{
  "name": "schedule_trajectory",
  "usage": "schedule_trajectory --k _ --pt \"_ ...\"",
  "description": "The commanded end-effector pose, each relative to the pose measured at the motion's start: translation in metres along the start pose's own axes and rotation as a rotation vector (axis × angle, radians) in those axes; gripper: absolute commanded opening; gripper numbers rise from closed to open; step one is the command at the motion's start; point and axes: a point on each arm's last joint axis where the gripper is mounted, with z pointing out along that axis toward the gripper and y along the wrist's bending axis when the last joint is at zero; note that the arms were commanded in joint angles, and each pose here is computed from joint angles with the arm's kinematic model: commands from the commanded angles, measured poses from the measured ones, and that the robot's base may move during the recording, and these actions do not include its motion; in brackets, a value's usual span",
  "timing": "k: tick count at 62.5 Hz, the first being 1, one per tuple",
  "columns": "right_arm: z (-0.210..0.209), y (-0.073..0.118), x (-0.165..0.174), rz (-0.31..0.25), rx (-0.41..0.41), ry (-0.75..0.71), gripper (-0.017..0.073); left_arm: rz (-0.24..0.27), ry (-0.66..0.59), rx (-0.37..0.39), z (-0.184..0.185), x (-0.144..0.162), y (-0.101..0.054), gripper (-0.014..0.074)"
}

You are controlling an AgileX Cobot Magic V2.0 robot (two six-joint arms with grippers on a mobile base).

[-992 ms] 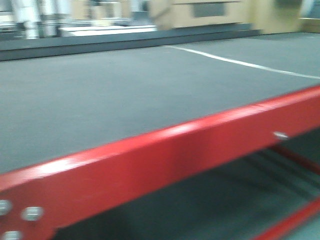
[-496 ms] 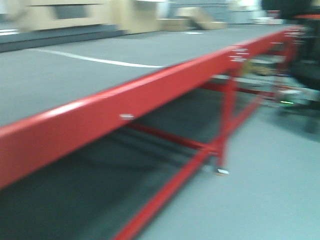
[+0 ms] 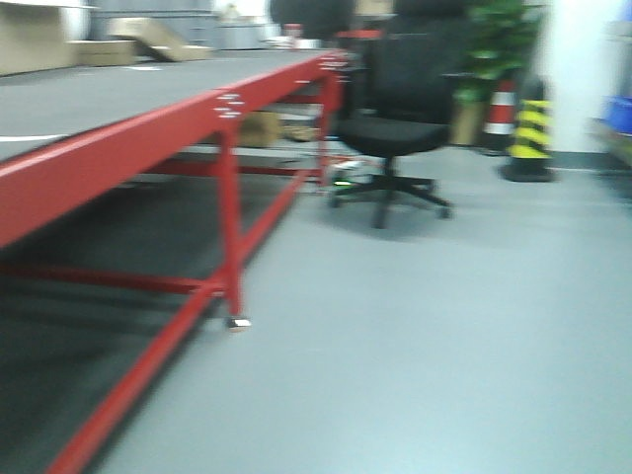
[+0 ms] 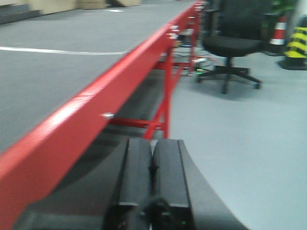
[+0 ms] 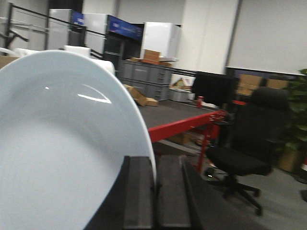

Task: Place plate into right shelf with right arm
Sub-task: 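Hold the plate in the right gripper while the base turns away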

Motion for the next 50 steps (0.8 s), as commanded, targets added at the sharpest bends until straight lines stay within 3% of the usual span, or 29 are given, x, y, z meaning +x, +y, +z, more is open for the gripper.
schedule_trajectory --k 1,50 --pt "-0.0003 0.0002 -0.0164 -0.013 -0.007 -0.108 0.0029 -0.011 -0.086 -0.016 -0.0007 -0.0054 0.0015 -0.0047" --pt "-0.0003 0.0002 -0.0164 -0.013 -0.007 -0.108 0.0029 -0.011 -0.086 -0.016 -0.0007 -0.0054 0.0015 -0.0047"
